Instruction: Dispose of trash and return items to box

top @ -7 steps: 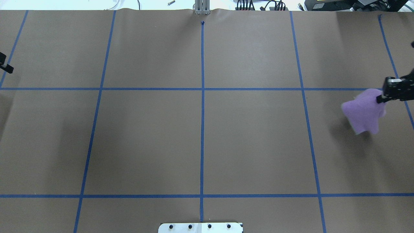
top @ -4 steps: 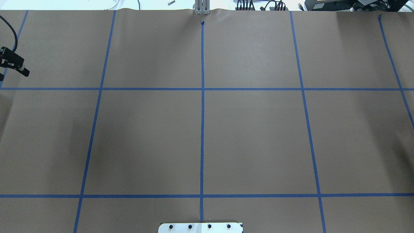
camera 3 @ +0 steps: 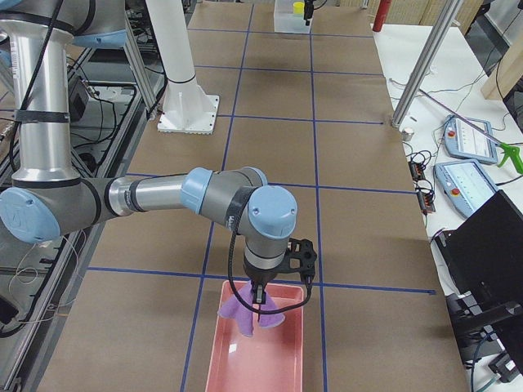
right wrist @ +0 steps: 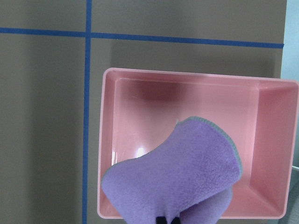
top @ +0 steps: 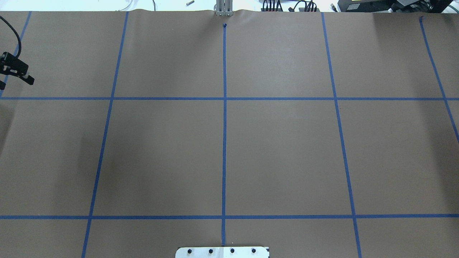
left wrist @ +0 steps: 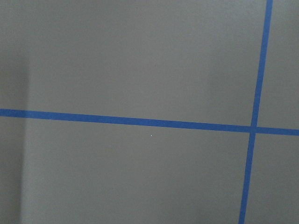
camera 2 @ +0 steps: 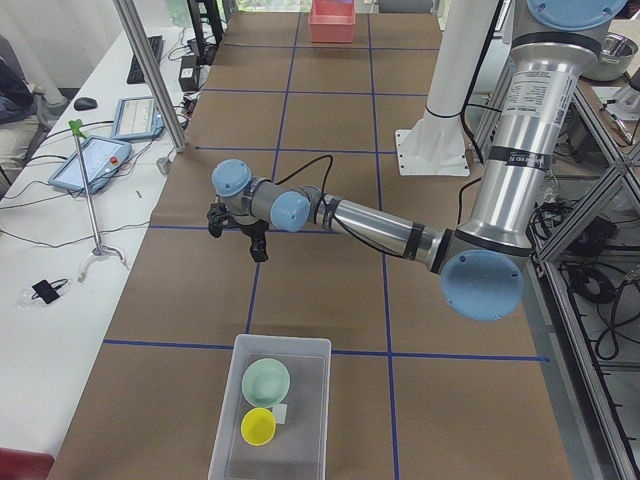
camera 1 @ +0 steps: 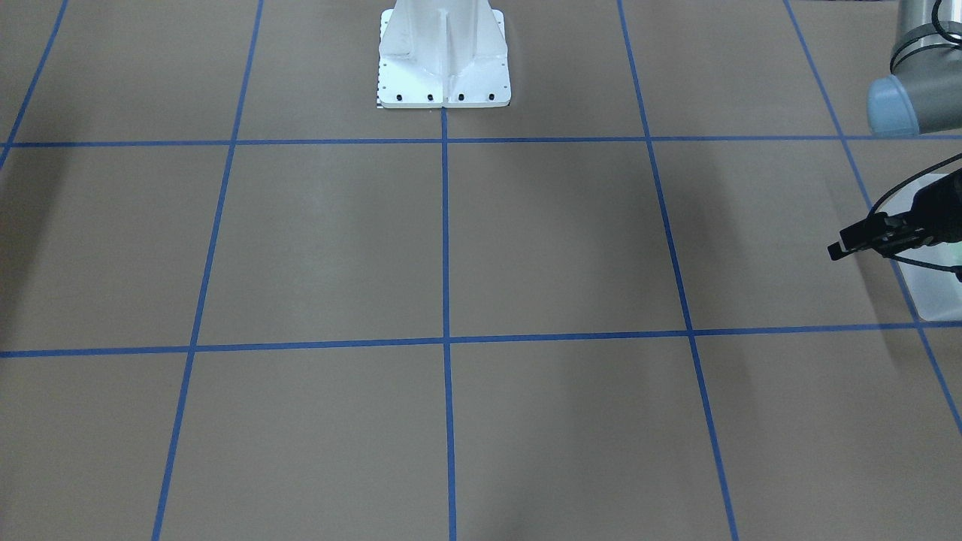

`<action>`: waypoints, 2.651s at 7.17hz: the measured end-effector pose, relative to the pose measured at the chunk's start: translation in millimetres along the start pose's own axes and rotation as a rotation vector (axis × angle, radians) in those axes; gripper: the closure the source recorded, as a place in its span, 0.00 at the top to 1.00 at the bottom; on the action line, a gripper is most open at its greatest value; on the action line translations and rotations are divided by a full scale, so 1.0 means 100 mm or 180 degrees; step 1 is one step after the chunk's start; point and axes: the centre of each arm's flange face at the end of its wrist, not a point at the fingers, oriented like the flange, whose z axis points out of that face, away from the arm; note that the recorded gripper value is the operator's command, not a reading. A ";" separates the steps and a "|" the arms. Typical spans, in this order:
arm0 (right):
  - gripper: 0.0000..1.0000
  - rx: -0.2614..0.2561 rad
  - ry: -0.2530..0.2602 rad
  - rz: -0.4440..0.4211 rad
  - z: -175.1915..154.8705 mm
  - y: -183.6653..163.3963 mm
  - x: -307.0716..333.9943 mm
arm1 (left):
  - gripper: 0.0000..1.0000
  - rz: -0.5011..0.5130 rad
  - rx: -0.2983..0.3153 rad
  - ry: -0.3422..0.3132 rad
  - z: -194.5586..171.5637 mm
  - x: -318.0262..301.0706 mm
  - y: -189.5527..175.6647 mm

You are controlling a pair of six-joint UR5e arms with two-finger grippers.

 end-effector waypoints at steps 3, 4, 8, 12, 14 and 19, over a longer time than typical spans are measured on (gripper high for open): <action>1.00 0.0023 -0.0025 0.0008 0.50 -0.03 0.42 | 0.97 0.0005 0.0051 0.0026 -0.01 0.00 0.04; 1.00 0.0030 -0.0052 0.0019 0.54 -0.03 0.44 | 0.97 0.0013 0.0059 0.0026 -0.02 -0.01 0.05; 1.00 0.0175 -0.0174 -0.0029 0.55 -0.61 -0.15 | 0.97 0.0633 0.0255 -0.0284 -0.13 -0.45 0.09; 1.00 0.0235 -0.0224 -0.0082 0.80 -0.98 -0.76 | 0.97 0.0726 0.0518 -0.0408 -0.79 -1.78 0.45; 1.00 0.0222 -0.0281 -0.0091 0.84 -1.00 -0.82 | 0.97 0.0513 0.0582 -0.0277 -0.93 -2.15 0.88; 1.00 0.0264 -0.0270 -0.0155 0.77 -1.10 -0.92 | 0.97 0.0638 0.0618 -0.0543 -1.05 -2.40 1.45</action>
